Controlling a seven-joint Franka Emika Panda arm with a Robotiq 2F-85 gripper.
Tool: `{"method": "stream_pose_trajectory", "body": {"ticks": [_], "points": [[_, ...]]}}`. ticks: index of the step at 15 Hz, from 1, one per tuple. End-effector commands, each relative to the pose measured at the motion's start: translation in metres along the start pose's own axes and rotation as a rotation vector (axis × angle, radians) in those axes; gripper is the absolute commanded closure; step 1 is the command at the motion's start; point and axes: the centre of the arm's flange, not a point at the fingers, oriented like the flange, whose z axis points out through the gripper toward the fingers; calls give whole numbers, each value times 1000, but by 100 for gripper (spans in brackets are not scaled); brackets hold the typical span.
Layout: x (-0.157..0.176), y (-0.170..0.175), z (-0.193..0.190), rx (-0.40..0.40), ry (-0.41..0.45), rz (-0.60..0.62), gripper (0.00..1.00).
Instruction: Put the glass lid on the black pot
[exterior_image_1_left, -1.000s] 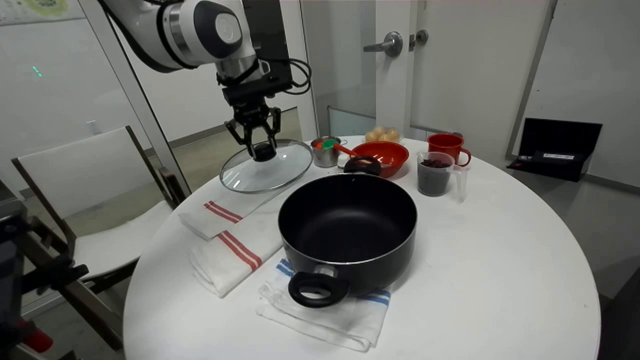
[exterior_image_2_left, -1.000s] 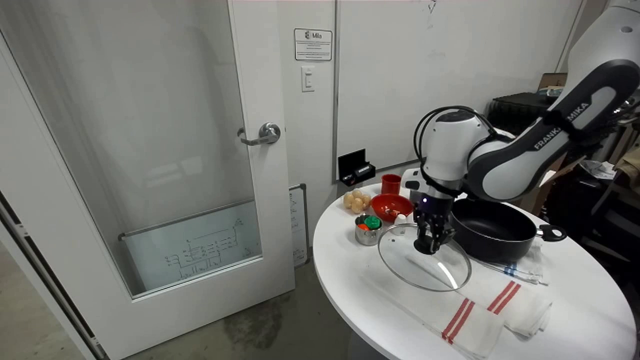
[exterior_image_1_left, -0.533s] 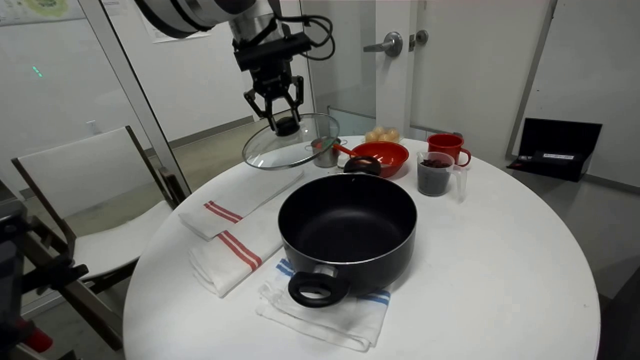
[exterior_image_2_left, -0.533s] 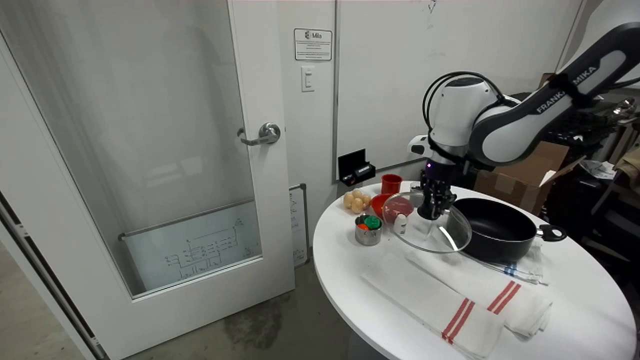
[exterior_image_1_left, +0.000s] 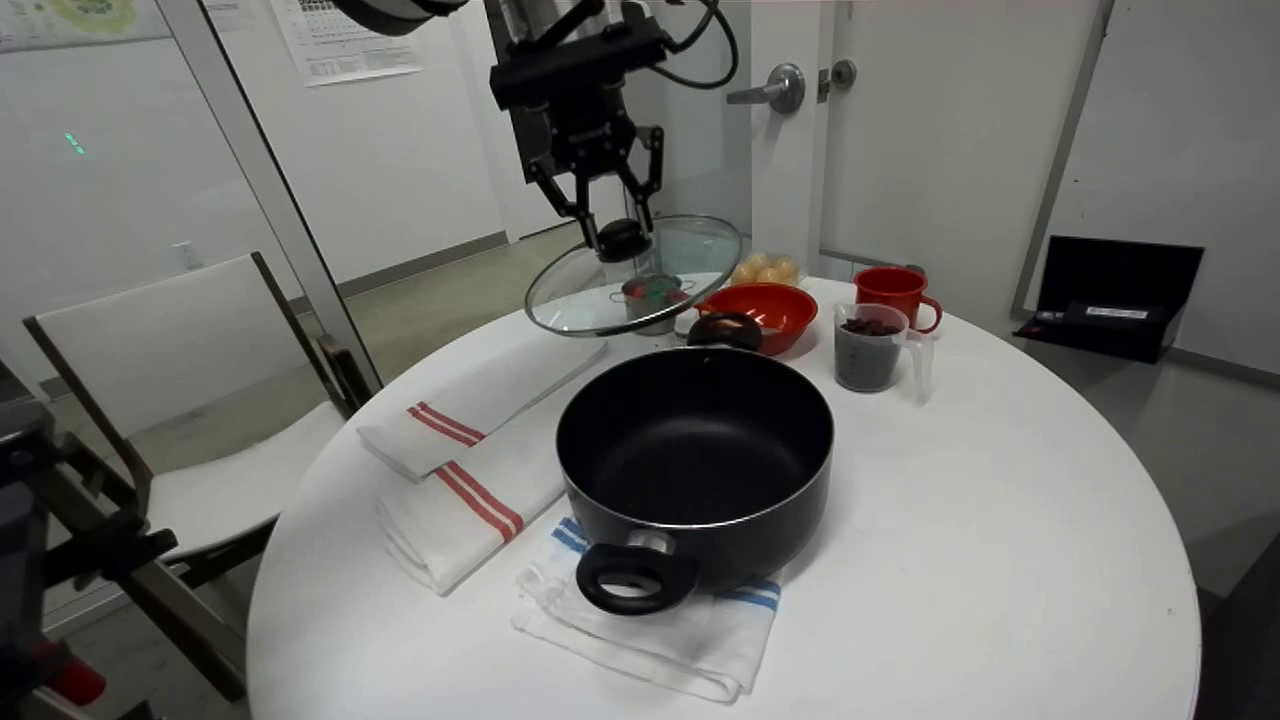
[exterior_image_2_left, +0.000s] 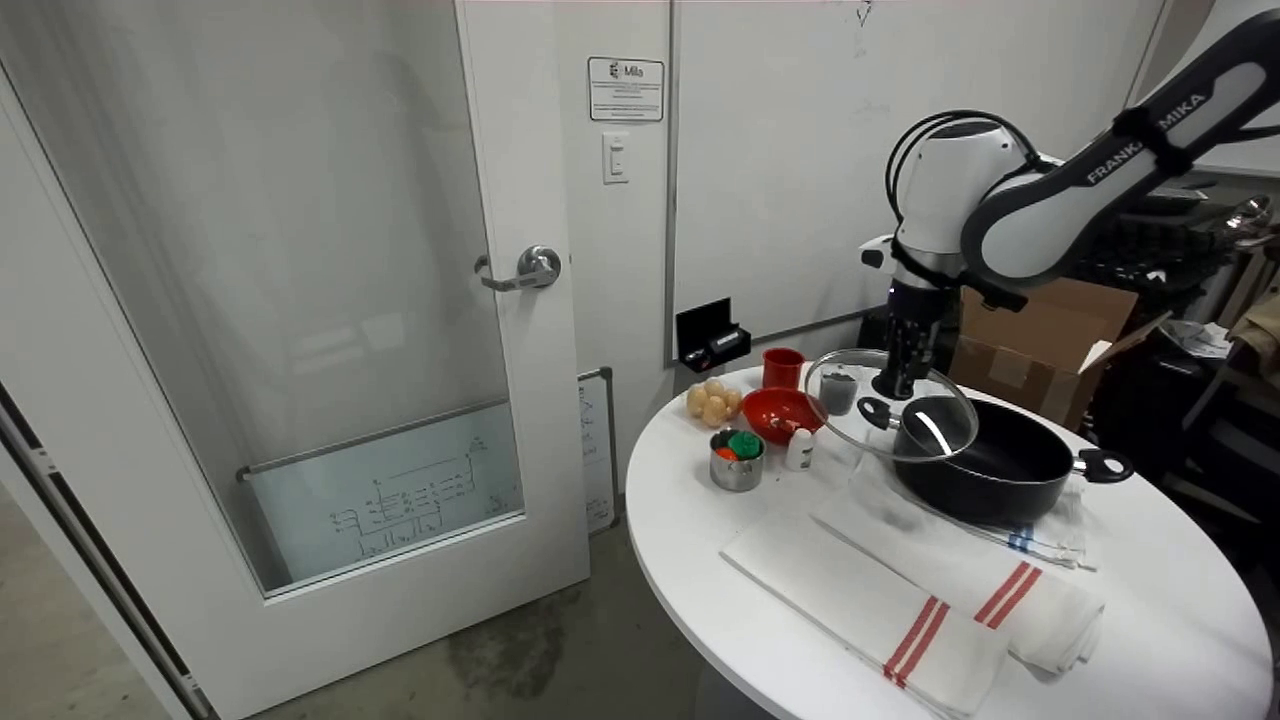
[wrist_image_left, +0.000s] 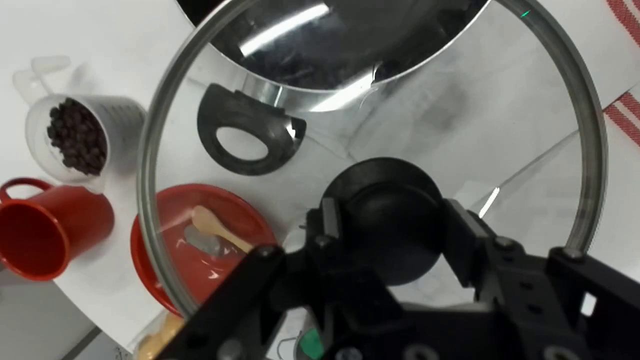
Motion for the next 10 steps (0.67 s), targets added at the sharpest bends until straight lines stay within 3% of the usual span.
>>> {"method": "stream_pose_trajectory", "body": {"ticks": [1, 10], "points": [[-31, 14, -18, 13, -19, 131, 75], [-90, 48, -1, 59, -24, 386, 75]]}}
